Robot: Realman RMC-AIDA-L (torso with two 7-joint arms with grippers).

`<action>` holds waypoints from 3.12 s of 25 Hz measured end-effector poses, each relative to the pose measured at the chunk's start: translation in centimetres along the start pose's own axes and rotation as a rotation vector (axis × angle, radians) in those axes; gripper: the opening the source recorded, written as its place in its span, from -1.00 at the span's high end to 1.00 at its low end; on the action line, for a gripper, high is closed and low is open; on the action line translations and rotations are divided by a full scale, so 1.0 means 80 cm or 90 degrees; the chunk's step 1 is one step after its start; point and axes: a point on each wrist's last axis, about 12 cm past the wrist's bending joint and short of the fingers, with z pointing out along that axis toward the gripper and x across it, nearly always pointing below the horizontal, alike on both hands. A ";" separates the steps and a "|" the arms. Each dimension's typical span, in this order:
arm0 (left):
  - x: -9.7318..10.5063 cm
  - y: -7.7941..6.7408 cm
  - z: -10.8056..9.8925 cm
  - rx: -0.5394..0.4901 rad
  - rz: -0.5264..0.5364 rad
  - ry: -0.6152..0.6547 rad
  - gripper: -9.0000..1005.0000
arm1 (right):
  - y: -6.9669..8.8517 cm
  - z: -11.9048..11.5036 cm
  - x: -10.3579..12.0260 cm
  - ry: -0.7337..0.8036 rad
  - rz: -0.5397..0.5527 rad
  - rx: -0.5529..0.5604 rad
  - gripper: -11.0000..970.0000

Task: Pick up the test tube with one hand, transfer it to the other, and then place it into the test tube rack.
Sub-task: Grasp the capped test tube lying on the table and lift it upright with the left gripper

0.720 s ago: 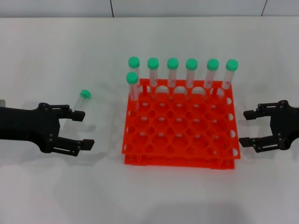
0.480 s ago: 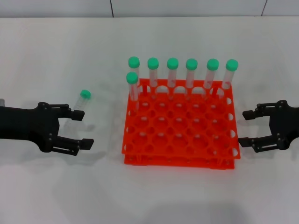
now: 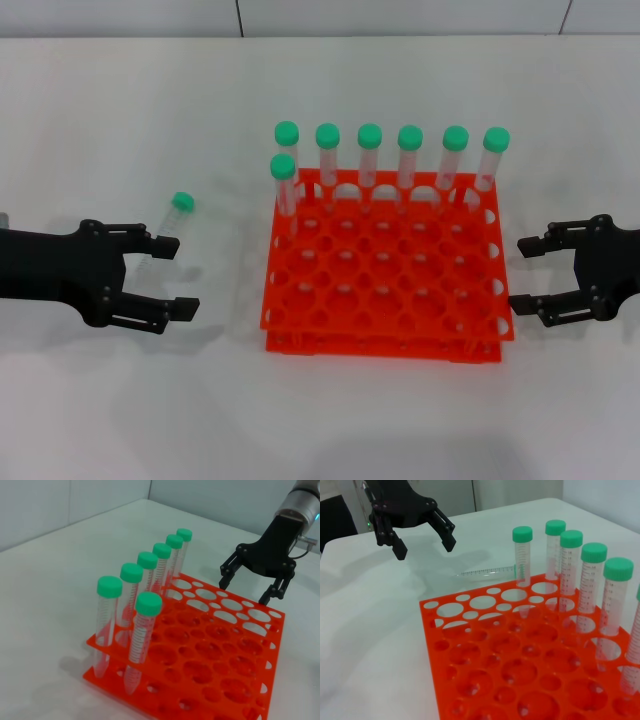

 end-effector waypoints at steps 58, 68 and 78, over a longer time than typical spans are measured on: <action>-0.087 0.029 0.007 -0.201 -0.353 0.327 -0.68 | -0.004 0.002 -0.019 -0.011 -0.029 -0.011 -0.58; -0.081 0.036 0.029 -0.213 -0.357 0.363 -0.61 | -0.005 0.003 -0.025 -0.014 -0.036 -0.017 -0.58; -0.083 0.044 0.050 -0.227 -0.363 0.367 -0.55 | -0.002 0.006 -0.022 -0.016 -0.036 -0.020 -0.58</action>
